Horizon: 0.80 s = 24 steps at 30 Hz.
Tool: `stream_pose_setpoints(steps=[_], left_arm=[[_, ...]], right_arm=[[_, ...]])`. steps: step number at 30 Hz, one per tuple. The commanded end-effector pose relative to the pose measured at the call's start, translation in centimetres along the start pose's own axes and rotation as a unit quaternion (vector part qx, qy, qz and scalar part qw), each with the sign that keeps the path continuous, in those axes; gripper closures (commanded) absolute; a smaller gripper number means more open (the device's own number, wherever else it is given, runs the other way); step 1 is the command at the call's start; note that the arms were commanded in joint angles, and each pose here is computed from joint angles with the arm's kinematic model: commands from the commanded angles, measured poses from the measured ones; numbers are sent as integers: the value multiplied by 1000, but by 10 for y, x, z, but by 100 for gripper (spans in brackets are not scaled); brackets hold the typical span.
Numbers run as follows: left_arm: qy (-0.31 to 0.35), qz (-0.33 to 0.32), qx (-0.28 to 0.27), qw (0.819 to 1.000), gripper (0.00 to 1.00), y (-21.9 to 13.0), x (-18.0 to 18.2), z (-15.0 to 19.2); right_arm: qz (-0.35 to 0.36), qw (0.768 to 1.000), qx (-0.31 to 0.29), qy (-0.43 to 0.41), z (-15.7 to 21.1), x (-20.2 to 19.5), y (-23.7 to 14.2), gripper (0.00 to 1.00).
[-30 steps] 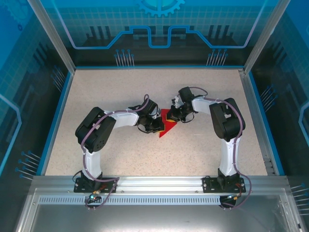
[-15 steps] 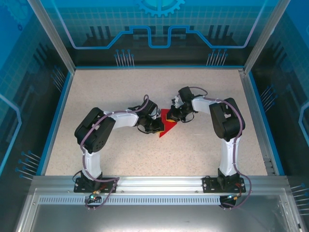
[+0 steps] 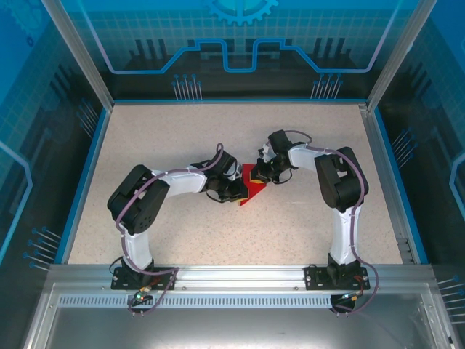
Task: Fold a paper plane with a square sheet of paper (pick it up from the middle)
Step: Fourth fold the wing at the center of the table.
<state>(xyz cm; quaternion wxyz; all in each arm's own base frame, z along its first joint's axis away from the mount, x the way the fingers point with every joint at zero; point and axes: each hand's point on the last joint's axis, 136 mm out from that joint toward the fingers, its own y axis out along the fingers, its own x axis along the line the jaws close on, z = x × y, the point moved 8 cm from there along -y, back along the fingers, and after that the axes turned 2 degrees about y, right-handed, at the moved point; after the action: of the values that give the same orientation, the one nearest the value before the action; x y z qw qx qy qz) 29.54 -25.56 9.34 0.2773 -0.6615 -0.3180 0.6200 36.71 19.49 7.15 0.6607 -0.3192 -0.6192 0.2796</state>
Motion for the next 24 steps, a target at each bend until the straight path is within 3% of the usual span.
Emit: stream_pose_setpoints(steps=[1, 24], left_arm=[[-17, -21, 32, 999, 89, 7, 14, 14], [-35, -58, 58, 996, 91, 16, 32, 32]], right_arm=[[83, 995, 33, 52, 12, -41, 16, 94], [88, 994, 35, 55, 11, -40, 15, 94]])
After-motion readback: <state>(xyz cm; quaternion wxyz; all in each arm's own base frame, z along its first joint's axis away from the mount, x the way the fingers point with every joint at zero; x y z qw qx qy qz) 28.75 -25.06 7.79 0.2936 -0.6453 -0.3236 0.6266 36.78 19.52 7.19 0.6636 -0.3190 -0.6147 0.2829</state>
